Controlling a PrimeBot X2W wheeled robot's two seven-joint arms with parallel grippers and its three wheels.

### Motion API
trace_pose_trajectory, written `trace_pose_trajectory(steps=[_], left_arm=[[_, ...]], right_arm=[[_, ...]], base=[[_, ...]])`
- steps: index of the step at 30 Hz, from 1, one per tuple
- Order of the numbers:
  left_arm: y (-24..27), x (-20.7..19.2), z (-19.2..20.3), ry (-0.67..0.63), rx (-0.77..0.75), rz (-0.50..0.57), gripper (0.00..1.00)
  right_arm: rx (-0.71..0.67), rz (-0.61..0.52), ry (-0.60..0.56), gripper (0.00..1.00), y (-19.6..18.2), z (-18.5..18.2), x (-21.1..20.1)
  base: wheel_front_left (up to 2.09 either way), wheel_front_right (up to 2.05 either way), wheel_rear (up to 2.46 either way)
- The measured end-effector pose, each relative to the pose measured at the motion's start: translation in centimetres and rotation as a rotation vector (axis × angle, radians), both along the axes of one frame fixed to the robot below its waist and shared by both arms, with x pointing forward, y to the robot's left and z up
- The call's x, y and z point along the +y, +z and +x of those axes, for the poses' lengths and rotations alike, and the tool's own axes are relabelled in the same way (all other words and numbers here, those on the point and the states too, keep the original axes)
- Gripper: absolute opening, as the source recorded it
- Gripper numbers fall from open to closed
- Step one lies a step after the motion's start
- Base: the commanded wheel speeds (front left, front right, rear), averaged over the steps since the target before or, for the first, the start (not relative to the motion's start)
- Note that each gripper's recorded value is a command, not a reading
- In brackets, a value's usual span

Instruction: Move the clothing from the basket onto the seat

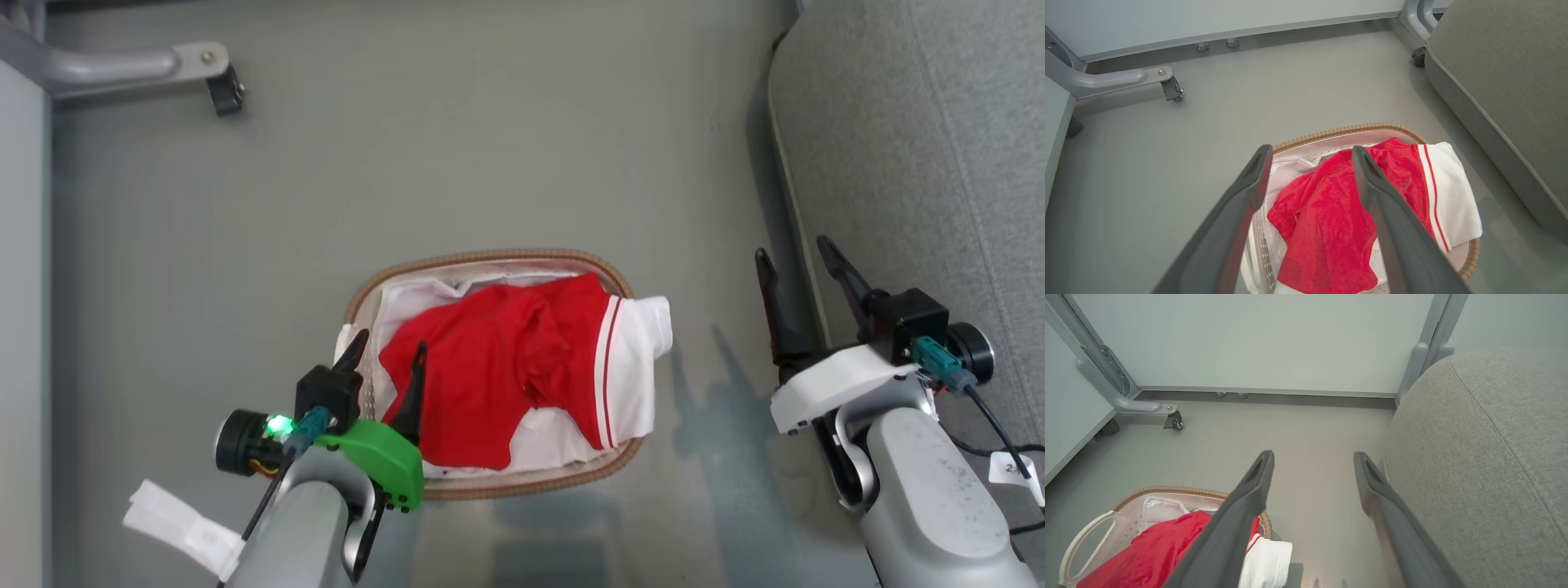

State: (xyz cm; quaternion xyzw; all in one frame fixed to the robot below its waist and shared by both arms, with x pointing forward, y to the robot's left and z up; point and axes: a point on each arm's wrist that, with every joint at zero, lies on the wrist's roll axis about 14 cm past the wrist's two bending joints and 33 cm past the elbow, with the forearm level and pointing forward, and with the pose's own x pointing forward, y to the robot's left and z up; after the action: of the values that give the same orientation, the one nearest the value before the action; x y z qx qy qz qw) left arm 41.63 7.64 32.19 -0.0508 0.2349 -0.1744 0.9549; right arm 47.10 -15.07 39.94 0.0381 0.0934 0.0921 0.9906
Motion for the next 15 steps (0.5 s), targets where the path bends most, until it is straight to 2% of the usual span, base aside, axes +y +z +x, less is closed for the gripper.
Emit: trace_pose_trajectory(steps=[15], left_arm=[[-10.3, -2.6, -0.4, -0.221, 0.273, 0.13, 1.0]], right_arm=[[0.119, 0.008, 0.031, 1.0, -6.1, 0.9, 1.0]], base=[[0.0, 0.0, 0.0]])
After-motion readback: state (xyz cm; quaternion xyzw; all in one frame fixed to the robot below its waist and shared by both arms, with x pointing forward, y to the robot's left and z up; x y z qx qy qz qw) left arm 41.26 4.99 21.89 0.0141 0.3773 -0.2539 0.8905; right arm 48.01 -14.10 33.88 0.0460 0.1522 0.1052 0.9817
